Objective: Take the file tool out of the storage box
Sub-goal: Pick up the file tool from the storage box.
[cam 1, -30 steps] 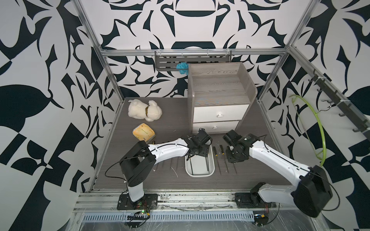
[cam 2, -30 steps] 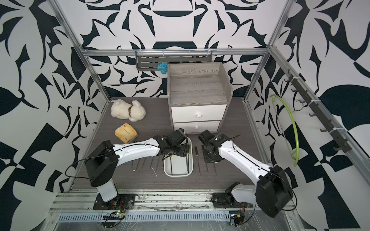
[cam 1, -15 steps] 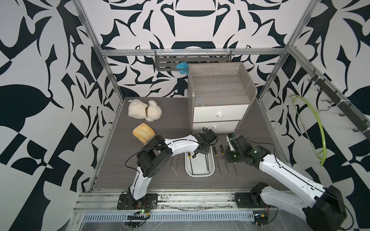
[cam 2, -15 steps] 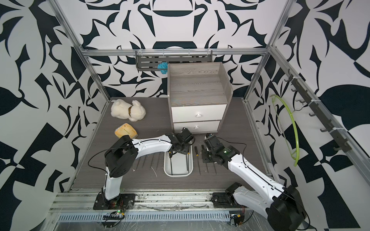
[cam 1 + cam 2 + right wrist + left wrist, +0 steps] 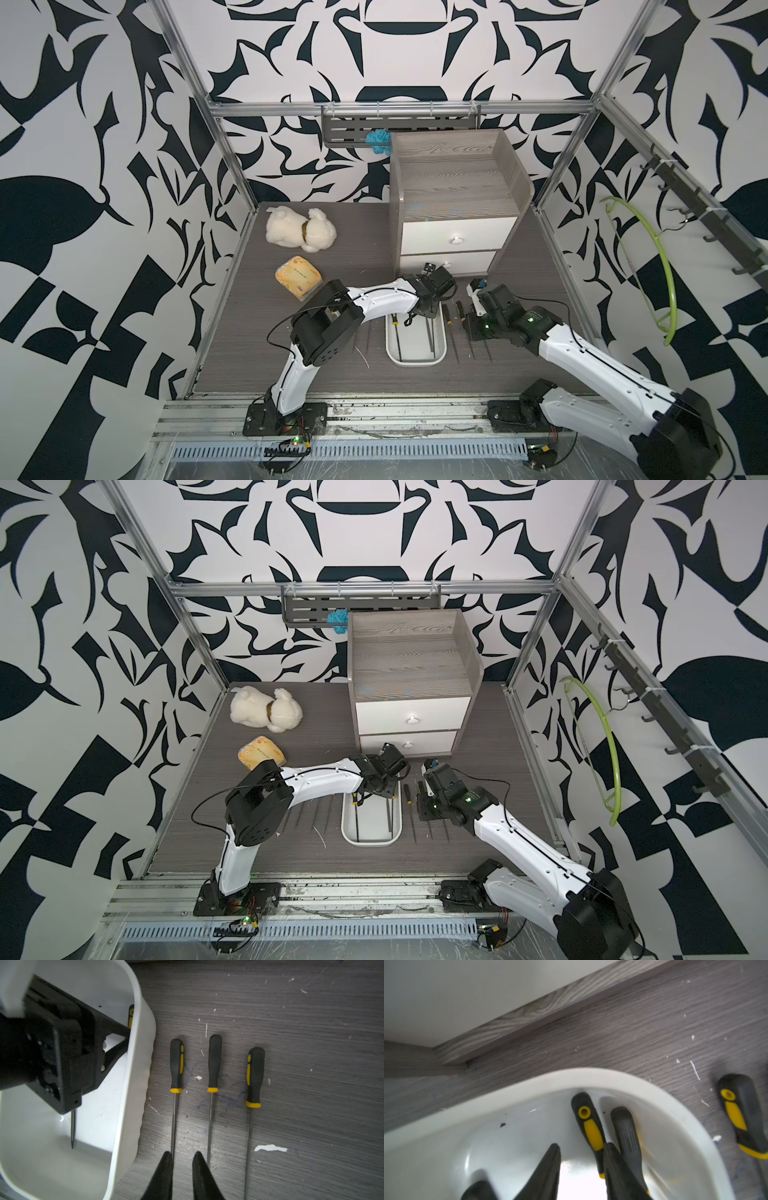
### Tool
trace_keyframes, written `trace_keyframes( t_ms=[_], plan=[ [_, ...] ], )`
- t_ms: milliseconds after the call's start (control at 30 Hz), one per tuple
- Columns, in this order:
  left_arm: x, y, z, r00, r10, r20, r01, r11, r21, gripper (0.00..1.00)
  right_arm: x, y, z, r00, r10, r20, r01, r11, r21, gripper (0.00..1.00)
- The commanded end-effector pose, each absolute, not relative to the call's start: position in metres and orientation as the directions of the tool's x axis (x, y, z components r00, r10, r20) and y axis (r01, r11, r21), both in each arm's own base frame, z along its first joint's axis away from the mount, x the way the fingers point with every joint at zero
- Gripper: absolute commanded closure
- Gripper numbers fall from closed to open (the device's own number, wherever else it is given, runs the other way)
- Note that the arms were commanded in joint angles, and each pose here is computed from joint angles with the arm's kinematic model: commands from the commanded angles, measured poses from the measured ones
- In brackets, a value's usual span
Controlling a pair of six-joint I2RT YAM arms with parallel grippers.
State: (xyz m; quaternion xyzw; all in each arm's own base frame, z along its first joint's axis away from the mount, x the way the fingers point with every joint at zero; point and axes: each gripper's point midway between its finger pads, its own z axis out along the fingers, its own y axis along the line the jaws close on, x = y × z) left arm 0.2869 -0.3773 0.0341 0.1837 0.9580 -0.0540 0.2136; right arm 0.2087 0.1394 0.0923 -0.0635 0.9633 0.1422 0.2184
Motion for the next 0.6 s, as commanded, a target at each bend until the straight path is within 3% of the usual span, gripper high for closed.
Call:
trace_keyframes(
  t_ms=[0, 233, 567],
  plan=[
    [0.27, -0.357, 0.011, -0.87, 0.362, -0.335, 0.372, 0.927, 0.035, 0.63, 0.211, 0.143, 0.099, -0.879, -0.065, -0.473, -0.209, 0.943, 0.26, 0.77],
    [0.269, -0.357, 0.027, -0.859, 0.341, -0.381, 0.368, 0.93, 0.002, 0.61, 0.212, 0.143, 0.099, -0.874, -0.062, -0.482, -0.21, 0.943, 0.26, 0.77],
    [0.272, -0.363, 0.049, -0.84, 0.288, -0.461, 0.356, 0.932, -0.067, 0.46, 0.212, 0.143, 0.097, -0.876, -0.062, -0.479, -0.21, 0.942, 0.261, 0.77]
  ],
)
